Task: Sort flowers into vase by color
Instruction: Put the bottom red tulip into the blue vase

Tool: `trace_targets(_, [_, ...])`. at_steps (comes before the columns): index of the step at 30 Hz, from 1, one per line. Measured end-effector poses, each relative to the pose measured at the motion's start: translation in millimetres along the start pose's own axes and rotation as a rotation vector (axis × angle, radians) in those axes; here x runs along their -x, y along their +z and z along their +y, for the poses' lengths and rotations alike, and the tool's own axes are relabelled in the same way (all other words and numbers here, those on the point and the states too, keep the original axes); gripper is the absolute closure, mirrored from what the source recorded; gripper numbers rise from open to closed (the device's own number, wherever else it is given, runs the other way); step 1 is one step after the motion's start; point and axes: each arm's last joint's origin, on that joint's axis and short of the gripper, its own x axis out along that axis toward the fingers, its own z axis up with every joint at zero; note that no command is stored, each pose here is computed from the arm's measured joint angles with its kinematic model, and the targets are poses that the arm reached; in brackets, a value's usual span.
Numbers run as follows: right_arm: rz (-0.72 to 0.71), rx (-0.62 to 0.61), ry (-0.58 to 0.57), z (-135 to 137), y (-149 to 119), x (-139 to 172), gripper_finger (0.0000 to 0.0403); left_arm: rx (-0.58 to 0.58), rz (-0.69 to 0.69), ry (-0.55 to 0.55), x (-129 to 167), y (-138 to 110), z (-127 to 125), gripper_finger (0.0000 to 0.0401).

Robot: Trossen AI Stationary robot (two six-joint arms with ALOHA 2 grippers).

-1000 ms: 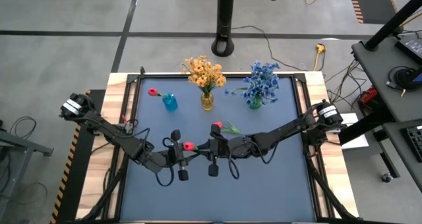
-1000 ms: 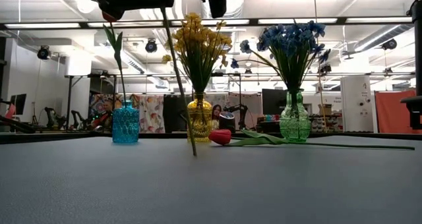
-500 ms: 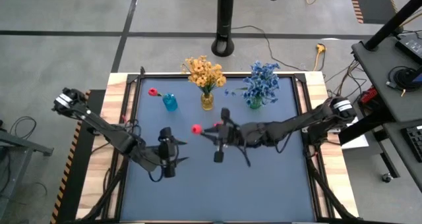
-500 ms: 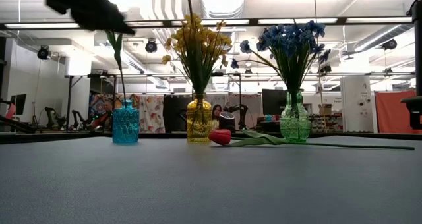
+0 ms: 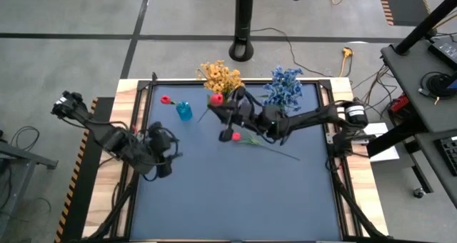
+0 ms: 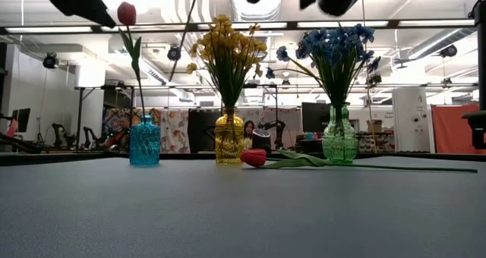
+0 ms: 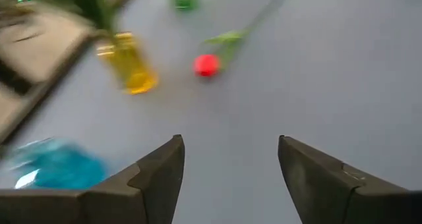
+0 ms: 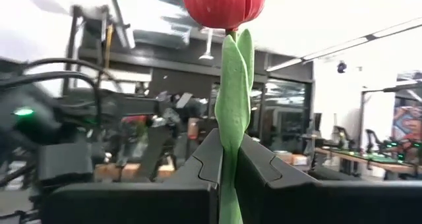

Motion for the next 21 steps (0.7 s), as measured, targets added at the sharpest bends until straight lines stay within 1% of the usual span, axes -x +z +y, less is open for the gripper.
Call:
trace_targets(3, [-0.007, -0.001, -0.030, -9.9, -11.9, -7.8, 0.0385, 0.040, 0.002, 0.131, 3.1, -2.8, 8.9, 0.0181])
trace_targets(5, [-0.017, 0.002, -0.043, -13.0, -14.6, -16.6, 0.0385, 0.028, 0.014, 0.178, 1.5, -7.6, 11.7, 0.0185])
trace_targets(9, [-0.050, -0.002, -0.063, -16.5, -18.1, -38.9, 0.0385, -0.016, 0.049, 0.214, 1.4, -12.7, 15.6, 0.0192])
trace_targets(15, [0.025, 0.083, -0.069, -19.1, -40.5, -71.3, 0.0385, -0.038, 0.068, 0.229, 1.7, -14.8, 17.4, 0.0198])
trace_targets(21, [0.011, 0.090, -0.108, -31.7, -50.7, -85.9, 0.0385, -0.026, 0.109, 0.278, 3.5, -20.3, 23.4, 0.0201])
